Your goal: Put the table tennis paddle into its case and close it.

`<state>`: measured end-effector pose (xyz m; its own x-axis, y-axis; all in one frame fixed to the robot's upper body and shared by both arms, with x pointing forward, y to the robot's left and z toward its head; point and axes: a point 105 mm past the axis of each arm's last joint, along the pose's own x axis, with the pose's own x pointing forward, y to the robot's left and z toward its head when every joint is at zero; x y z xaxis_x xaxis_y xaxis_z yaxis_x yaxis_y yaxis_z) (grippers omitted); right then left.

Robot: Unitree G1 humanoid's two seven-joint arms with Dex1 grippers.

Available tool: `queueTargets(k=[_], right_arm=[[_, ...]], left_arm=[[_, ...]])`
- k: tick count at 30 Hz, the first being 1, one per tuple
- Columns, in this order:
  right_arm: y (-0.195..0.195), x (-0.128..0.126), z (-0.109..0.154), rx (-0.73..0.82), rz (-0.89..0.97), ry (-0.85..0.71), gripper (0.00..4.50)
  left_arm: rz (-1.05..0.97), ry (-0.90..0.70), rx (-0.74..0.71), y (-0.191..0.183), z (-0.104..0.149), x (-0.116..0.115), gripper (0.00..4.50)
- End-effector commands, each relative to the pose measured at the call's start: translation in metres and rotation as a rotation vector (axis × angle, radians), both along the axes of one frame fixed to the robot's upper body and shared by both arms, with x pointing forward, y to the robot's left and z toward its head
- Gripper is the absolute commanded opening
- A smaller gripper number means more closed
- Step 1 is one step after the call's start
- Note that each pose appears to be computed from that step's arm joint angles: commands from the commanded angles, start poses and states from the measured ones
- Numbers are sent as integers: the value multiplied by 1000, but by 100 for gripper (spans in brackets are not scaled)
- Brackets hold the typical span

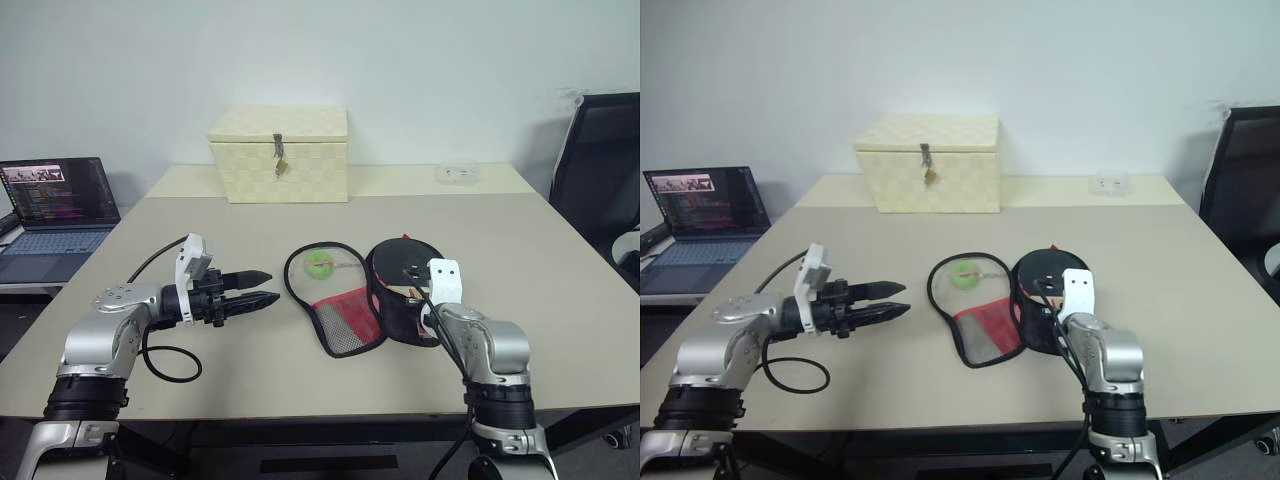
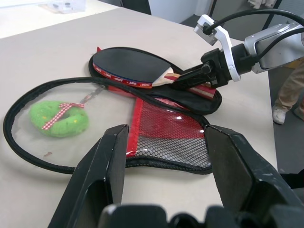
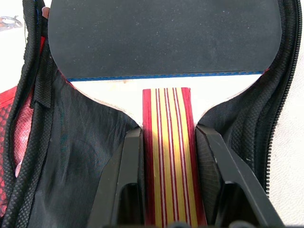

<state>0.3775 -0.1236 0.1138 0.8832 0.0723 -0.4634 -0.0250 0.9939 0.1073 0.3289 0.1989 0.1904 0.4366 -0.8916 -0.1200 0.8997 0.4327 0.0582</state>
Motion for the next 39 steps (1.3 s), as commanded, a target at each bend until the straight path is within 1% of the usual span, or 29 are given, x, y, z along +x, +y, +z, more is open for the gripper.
queueTargets(k=[1,4,7,8,10,12,15,16,18,19,24,27,32,34,35,39], right_arm=[[11,-5,14,17,64,-54,207],[22,-16,21,-15,165,-86,310],[21,-26,27,-47,222,-108,416],[25,-30,31,-37,277,-118,441],[34,-40,43,-17,389,-155,446],[46,-51,63,20,549,-210,446],[49,-65,92,62,711,-278,446],[47,-70,99,59,768,-291,449],[44,-77,107,43,837,-296,450],[41,-80,109,34,861,-295,450],[35,-87,108,-5,901,-284,450],[32,-87,107,-16,894,-283,450],[28,-87,104,-36,877,-277,450],[25,-85,104,-48,862,-278,450],[23,-85,104,-52,858,-278,450],[16,-85,103,-61,838,-275,450]], left_arm=[[81,-60,26,13,7,9,280],[128,-51,46,19,1,15,280],[147,-41,68,21,-6,17,280],[159,-37,73,22,-8,19,280],[182,-24,97,24,-14,22,280],[214,-7,128,27,-23,29,280],[226,24,164,26,-37,37,280],[233,26,169,23,-40,43,262],[229,23,182,17,-42,51,220],[223,16,200,14,-44,54,189],[216,3,260,-3,-55,72,5],[211,4,291,-14,-65,79,2],[164,32,295,-38,-79,83,2],[142,20,272,-49,-75,85,2],[130,4,255,-55,-69,87,2],[42,-97,194,-80,-32,89,2]])
